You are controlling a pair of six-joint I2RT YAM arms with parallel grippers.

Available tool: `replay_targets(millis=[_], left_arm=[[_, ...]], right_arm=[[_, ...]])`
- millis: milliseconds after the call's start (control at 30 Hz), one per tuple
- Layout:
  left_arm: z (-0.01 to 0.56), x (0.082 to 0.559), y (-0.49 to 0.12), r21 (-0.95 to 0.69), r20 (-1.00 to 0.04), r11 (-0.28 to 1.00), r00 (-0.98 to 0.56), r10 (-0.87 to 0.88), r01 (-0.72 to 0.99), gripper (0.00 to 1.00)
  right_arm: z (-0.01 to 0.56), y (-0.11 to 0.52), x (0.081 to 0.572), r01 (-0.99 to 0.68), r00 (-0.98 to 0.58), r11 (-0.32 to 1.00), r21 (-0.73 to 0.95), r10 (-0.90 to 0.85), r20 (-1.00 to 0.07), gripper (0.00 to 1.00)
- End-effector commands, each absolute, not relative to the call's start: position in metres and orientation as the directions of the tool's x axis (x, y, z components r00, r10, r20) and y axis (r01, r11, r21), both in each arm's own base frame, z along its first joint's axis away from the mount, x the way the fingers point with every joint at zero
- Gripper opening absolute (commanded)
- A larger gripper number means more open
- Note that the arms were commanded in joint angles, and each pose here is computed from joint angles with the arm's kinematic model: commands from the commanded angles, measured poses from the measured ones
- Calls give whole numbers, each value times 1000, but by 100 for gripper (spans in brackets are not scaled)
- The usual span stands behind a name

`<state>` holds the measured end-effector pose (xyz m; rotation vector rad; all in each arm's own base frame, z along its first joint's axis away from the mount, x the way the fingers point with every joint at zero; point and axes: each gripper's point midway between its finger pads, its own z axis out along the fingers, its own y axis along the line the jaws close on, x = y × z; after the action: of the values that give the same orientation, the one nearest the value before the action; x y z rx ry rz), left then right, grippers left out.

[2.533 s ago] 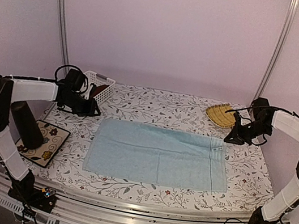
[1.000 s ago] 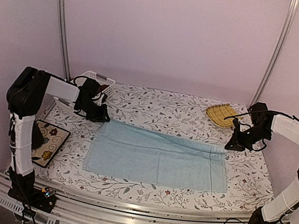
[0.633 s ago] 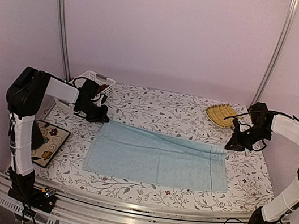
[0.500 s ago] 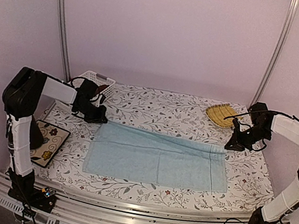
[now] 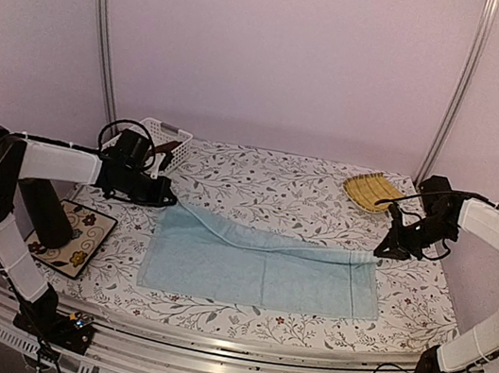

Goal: Roll the towels
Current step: Pick up the towel from the center of the board, then fold the towel at the center of the board.

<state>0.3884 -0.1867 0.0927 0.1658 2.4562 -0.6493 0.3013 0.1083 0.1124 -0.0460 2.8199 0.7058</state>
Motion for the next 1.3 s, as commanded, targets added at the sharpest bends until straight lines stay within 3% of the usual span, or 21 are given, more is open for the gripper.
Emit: replay_targets(millis=[0,233,800,1133,1267], left_arm=[[100,365,-189,-388,-617,864,-787,15,321,0],[118,342,-176,-334,-668,872,-742,49,359,0],[96,269,-171,-369,-543,879,-838,60,302,0],[67,243,-162,-397,-399,913,-914,-76,97,0],[67,237,-160,-369,-409,925,-909,-75,90,0]], right_arm=[[128,106,287,-76,-972,889,451,34,-231,2],[130,102,275,-56,-977,898,437,40,-208,2],[93,93,219,152,-982,892,426,185,-39,2],[81,85,206,212,-973,898,386,230,-2,2],[76,82,202,223,-971,904,365,237,8,2]])
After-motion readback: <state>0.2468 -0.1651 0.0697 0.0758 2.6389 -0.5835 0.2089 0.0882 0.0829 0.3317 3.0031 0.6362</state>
